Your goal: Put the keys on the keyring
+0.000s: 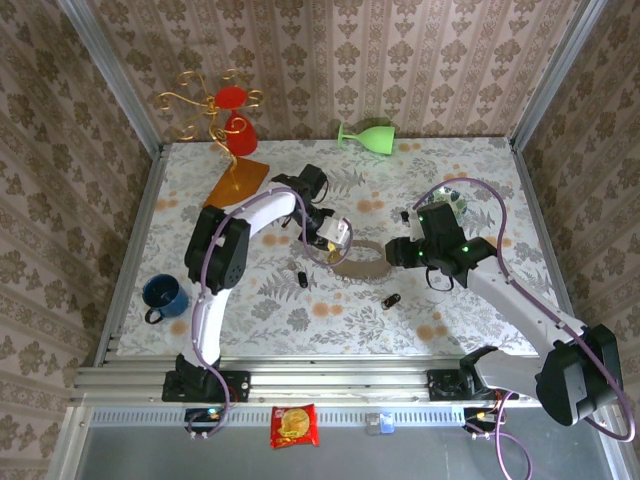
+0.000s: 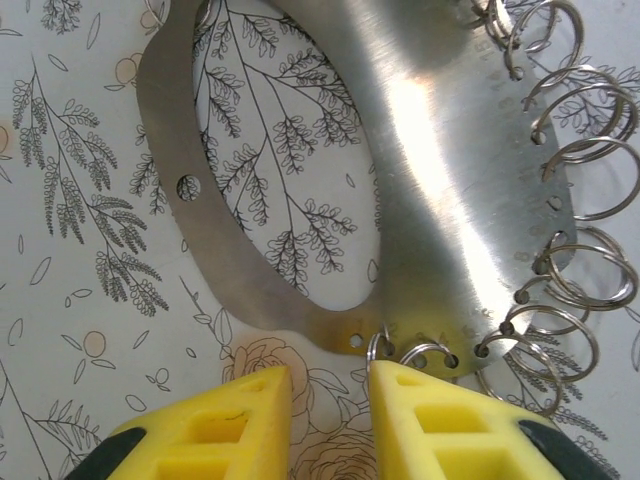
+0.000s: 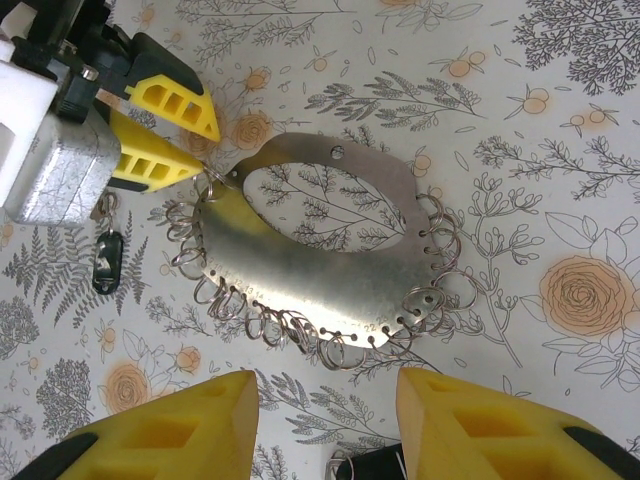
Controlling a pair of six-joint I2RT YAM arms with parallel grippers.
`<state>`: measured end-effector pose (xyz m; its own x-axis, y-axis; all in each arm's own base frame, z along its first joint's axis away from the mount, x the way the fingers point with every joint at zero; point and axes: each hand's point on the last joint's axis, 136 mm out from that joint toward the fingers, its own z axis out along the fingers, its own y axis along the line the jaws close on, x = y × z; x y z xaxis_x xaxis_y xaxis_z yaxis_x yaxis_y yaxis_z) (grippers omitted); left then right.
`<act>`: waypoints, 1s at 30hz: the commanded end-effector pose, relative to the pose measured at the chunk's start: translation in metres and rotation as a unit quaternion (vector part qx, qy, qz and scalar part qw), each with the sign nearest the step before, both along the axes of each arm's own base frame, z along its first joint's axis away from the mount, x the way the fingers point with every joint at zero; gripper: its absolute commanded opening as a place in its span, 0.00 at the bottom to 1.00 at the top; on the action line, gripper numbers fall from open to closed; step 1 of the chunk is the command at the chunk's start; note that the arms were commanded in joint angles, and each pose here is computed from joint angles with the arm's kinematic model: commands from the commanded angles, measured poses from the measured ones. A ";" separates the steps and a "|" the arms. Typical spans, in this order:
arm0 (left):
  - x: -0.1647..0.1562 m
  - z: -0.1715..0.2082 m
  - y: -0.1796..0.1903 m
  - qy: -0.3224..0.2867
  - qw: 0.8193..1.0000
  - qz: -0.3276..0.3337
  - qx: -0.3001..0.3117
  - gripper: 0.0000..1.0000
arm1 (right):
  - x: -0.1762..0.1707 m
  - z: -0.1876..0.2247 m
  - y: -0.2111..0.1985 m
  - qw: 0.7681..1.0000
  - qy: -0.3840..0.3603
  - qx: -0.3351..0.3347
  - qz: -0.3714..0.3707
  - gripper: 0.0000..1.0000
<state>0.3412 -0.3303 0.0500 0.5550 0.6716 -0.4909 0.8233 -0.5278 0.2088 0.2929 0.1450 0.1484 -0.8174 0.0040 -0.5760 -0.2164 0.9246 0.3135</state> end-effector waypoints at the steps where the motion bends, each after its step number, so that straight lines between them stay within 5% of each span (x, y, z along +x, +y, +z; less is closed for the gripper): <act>1: -0.007 -0.013 0.006 0.024 0.999 -0.008 0.019 0.27 | -0.006 0.001 -0.005 1.000 0.003 -0.007 0.001 0.42; 30: -0.017 -0.027 0.013 0.064 0.997 -0.004 0.049 0.32 | -0.007 0.002 -0.006 1.000 0.002 -0.009 0.003 0.43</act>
